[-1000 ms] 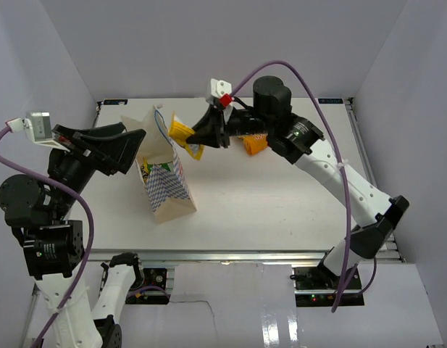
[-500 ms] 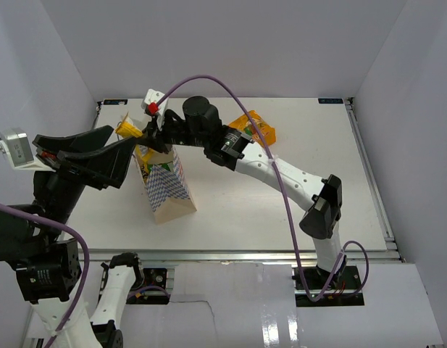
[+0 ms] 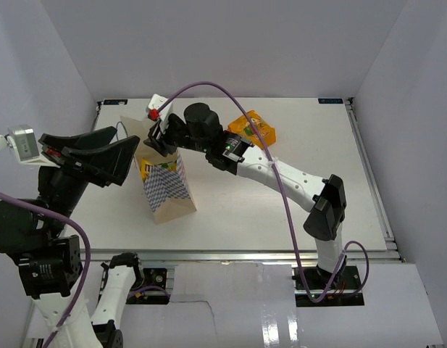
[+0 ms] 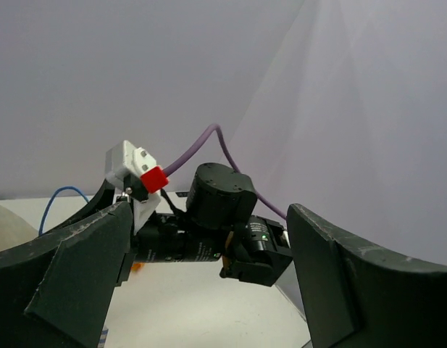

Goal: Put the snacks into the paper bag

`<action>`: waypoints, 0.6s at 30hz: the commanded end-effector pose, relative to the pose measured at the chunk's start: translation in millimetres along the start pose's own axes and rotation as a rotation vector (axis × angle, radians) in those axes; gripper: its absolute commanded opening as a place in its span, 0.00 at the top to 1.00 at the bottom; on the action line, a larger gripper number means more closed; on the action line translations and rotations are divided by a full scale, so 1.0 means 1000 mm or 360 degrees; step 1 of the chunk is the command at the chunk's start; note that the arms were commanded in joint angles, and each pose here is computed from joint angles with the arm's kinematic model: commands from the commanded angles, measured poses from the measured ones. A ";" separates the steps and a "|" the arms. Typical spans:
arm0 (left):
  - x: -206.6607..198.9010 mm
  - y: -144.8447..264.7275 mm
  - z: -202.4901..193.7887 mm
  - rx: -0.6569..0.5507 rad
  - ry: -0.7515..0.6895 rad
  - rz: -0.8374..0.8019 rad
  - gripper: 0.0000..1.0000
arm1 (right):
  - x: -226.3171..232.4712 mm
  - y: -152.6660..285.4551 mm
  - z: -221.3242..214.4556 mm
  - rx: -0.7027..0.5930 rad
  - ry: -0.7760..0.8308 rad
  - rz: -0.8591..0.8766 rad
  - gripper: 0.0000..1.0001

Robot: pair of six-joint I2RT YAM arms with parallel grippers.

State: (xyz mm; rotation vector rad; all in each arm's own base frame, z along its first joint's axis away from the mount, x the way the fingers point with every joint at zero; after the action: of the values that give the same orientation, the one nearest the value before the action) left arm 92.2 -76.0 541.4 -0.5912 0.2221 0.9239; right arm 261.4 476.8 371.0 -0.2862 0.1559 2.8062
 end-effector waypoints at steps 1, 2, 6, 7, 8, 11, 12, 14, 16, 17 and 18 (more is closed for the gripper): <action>0.021 -0.016 -0.012 0.0105 0.0101 0.0044 0.02 | -0.002 0.032 0.057 -0.0208 0.0015 -0.0022 0.51; 0.022 -0.019 -0.013 0.0120 0.0111 0.0036 0.02 | -0.001 0.041 0.065 -0.0222 0.0013 -0.0013 0.50; 0.030 -0.036 -0.020 0.0269 0.0217 -0.0033 0.02 | 0.007 0.075 0.082 -0.0270 0.0035 0.0222 0.42; 0.032 -0.040 -0.020 0.0295 0.0240 -0.0048 0.02 | 0.007 0.084 0.082 -0.0269 0.0071 0.0296 0.40; 0.041 -0.050 -0.023 0.0341 0.0277 -0.0040 0.02 | 0.009 0.102 0.088 -0.0276 0.0090 0.0358 0.33; 0.056 -0.068 -0.028 0.0448 0.0361 -0.0061 0.02 | 0.003 0.140 0.065 -0.0208 0.0095 0.0500 0.17; 0.059 -0.072 -0.031 0.0477 0.0383 -0.0068 0.02 | -0.012 0.148 0.035 -0.0103 0.0039 0.0447 0.14; 0.070 -0.085 -0.038 0.0546 0.0431 -0.0079 0.02 | -0.039 0.181 0.016 -0.0035 0.0019 0.0332 0.08; 0.068 -0.098 -0.049 0.0589 0.0446 -0.0112 0.02 | -0.050 0.207 -0.015 0.0071 -0.0032 0.0241 0.04; 0.062 -0.106 -0.055 0.0610 0.0448 -0.0143 0.02 | -0.069 0.224 -0.030 0.0125 -0.0059 0.0145 0.03; 0.065 -0.121 -0.069 0.0659 0.0477 -0.0134 0.02 | -0.073 0.236 -0.040 0.0158 -0.0075 0.0103 0.03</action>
State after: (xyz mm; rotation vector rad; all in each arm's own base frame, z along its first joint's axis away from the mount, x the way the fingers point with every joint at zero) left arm 234.3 -99.8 492.9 -0.3745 0.6710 0.7566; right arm 257.2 257.2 394.9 -0.2786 0.1968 2.8597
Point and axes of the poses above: each gripper's point midway between its finger pads, its own y axis back along the fingers, its own x axis along the line the jaws close on, z = x × y, the point moved 6 cm from there along y, back along the fingers, and after that the axes turned 2 degrees about y, right-handed, at the moved point
